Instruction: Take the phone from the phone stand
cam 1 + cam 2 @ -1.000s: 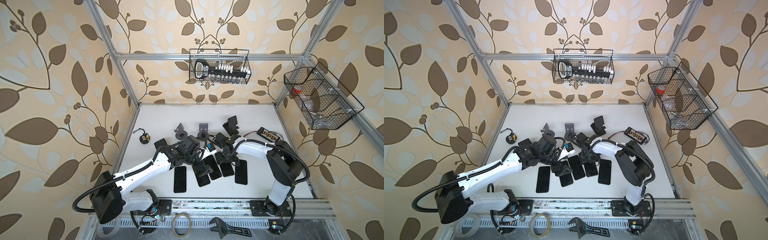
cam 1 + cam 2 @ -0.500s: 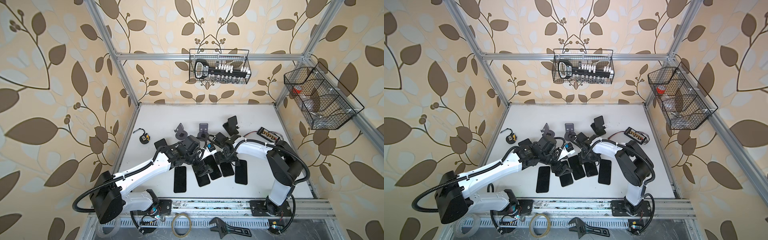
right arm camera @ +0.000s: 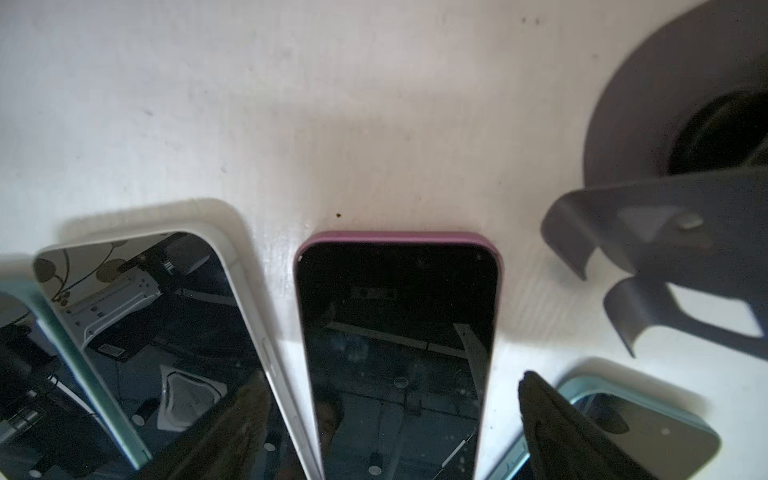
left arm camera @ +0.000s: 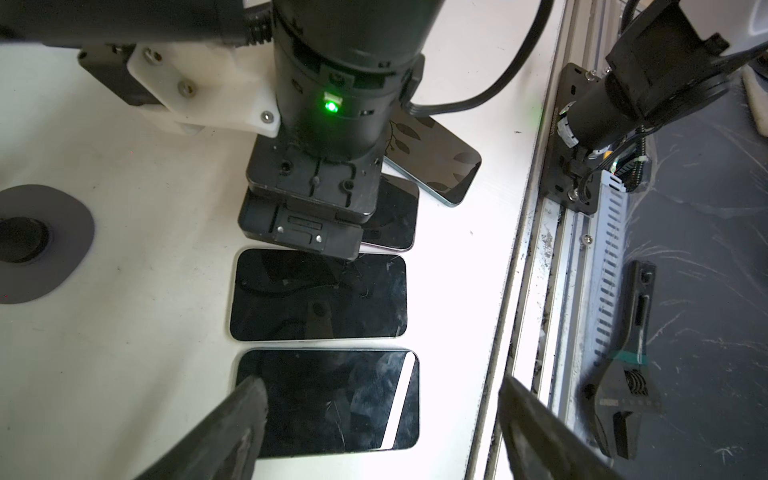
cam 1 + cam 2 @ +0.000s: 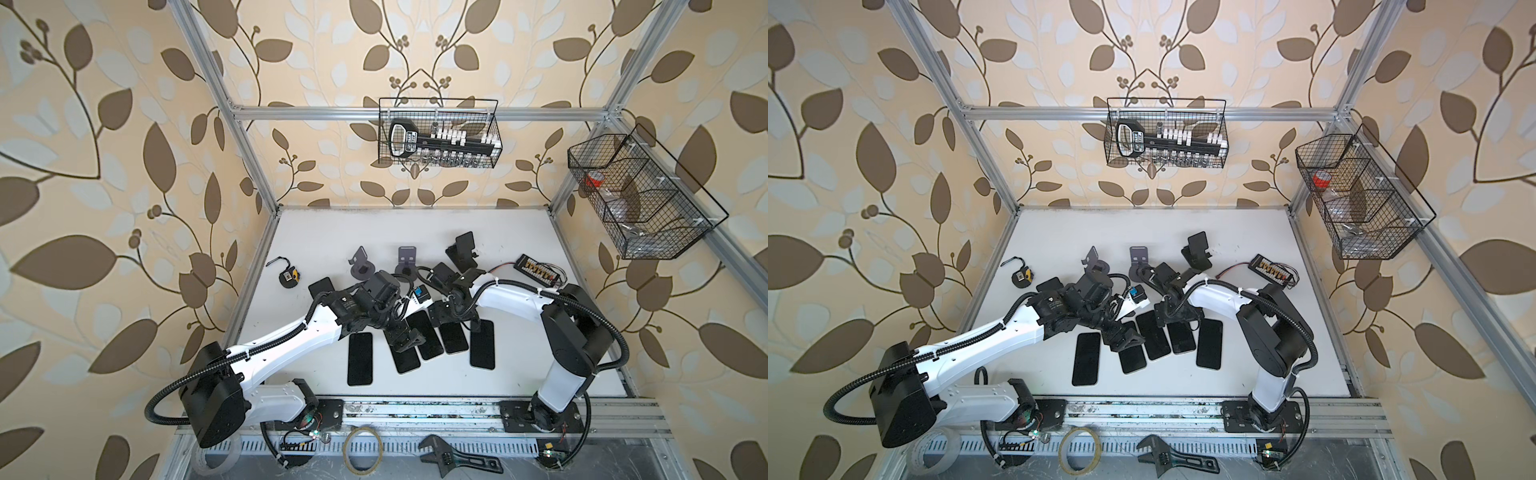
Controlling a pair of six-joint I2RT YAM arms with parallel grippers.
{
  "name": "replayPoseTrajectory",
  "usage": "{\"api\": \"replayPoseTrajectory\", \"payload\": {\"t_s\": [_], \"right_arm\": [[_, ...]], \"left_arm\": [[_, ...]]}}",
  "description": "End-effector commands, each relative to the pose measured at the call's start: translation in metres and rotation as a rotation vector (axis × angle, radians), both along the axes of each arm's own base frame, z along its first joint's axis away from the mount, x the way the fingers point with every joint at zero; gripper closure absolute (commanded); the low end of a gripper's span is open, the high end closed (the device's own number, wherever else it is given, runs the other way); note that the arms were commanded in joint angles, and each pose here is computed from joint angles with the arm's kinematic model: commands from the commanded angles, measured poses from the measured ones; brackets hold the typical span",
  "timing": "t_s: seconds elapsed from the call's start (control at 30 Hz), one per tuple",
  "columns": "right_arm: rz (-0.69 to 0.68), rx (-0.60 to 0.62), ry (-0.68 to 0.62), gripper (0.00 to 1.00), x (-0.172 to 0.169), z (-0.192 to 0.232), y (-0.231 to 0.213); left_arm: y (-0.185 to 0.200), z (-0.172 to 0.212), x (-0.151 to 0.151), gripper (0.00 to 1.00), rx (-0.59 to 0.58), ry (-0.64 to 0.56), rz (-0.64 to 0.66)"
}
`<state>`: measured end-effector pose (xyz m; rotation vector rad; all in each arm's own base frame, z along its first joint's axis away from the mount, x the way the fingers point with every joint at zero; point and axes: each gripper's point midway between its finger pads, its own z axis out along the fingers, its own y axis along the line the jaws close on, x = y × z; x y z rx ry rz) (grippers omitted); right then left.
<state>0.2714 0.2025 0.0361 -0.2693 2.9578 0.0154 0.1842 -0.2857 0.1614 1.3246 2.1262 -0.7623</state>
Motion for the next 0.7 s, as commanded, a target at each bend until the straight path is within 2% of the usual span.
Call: {"api": "replayPoseTrajectory", "payload": {"t_s": [0.0, 0.43, 0.67], "right_arm": [[0.004, 0.005, -0.042, 0.04, 0.004, 0.015, 0.0], [0.023, 0.061, -0.12, 0.04, 0.009, 0.04, 0.004], [0.02, 0.11, -0.148, 0.04, 0.006, 0.055, 0.006]], "left_arm": [[-0.002, 0.022, 0.004, 0.13, -0.034, -0.09, -0.01], [0.007, 0.038, 0.015, 0.13, -0.054, -0.214, 0.038], [0.014, 0.061, 0.02, 0.12, -0.128, -0.331, 0.085]]}}
